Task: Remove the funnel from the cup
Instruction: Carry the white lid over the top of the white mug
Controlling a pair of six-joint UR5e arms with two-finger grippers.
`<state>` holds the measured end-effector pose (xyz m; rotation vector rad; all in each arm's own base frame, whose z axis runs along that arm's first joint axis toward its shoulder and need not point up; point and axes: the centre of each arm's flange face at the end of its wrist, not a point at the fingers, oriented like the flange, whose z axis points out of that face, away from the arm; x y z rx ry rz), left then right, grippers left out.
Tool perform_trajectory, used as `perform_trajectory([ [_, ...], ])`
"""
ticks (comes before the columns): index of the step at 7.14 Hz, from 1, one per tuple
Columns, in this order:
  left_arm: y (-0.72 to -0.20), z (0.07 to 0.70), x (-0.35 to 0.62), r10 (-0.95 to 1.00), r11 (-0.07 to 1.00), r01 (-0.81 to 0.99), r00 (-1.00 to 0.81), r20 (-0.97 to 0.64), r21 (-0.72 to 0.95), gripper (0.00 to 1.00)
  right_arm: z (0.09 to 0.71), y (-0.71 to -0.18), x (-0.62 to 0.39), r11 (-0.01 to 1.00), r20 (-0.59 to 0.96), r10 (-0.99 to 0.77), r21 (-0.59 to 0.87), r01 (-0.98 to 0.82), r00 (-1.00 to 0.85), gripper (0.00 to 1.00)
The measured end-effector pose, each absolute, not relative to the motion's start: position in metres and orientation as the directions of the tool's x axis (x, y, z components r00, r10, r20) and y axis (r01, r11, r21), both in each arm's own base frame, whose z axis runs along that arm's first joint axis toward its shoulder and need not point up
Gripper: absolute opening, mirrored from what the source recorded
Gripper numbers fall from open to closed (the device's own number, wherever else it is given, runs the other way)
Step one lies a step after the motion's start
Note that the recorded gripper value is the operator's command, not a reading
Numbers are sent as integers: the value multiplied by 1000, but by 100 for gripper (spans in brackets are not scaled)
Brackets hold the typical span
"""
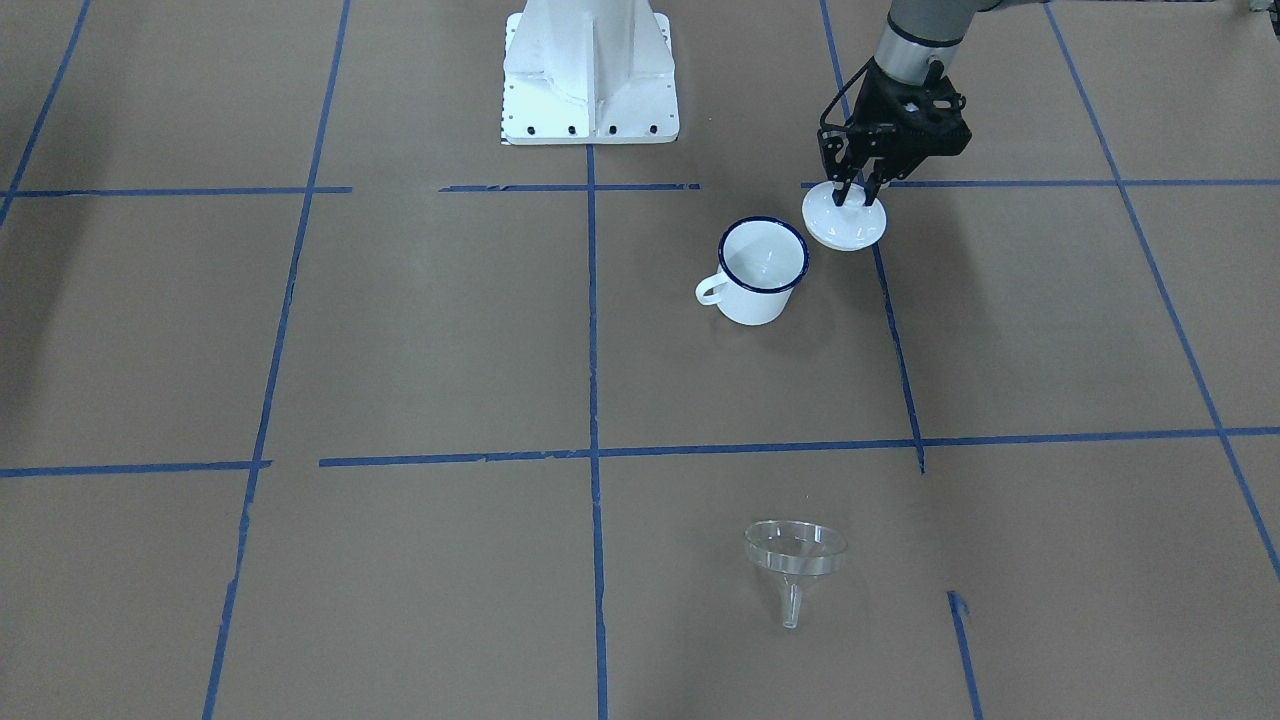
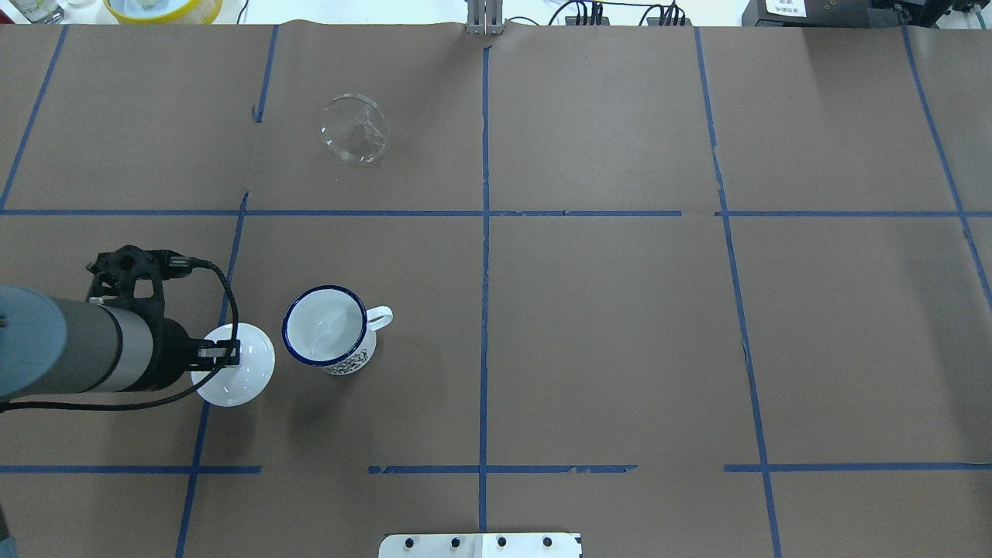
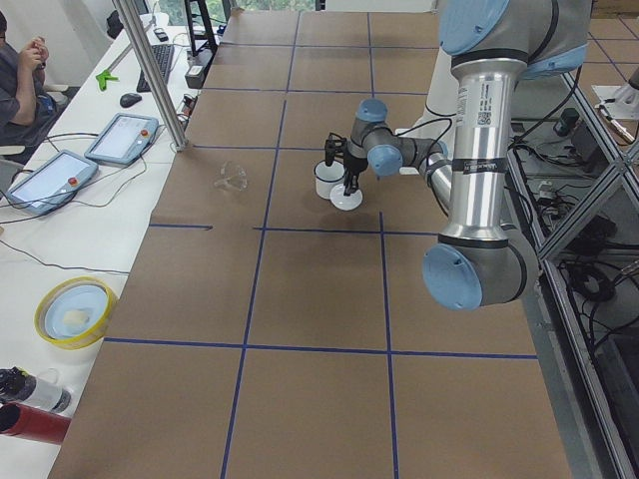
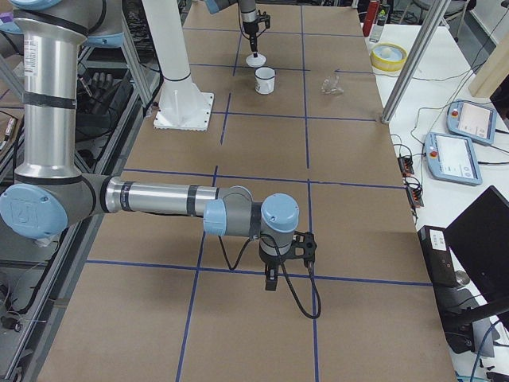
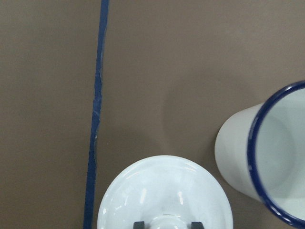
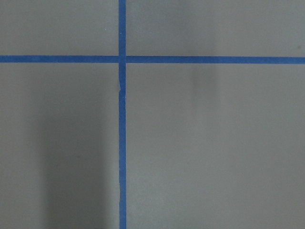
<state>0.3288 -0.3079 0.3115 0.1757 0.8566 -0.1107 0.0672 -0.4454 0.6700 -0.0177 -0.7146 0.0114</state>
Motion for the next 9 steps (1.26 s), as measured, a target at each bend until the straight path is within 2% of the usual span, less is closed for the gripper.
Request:
perform_trajectory([
  [2, -302, 256, 294, -21, 976, 181, 627, -779, 120, 0, 670, -445, 67, 1000, 655, 16, -20, -4, 755, 100],
  [4, -328, 215, 329, -43, 981, 173, 644, -764, 91, 0, 670, -445, 67, 1000, 655, 17, -20, -4, 755, 100],
  [9, -374, 221, 410, -72, 985, 161, 692, -718, 57, 0, 670, -445, 67, 1000, 655, 17, -20, -4, 755, 100],
])
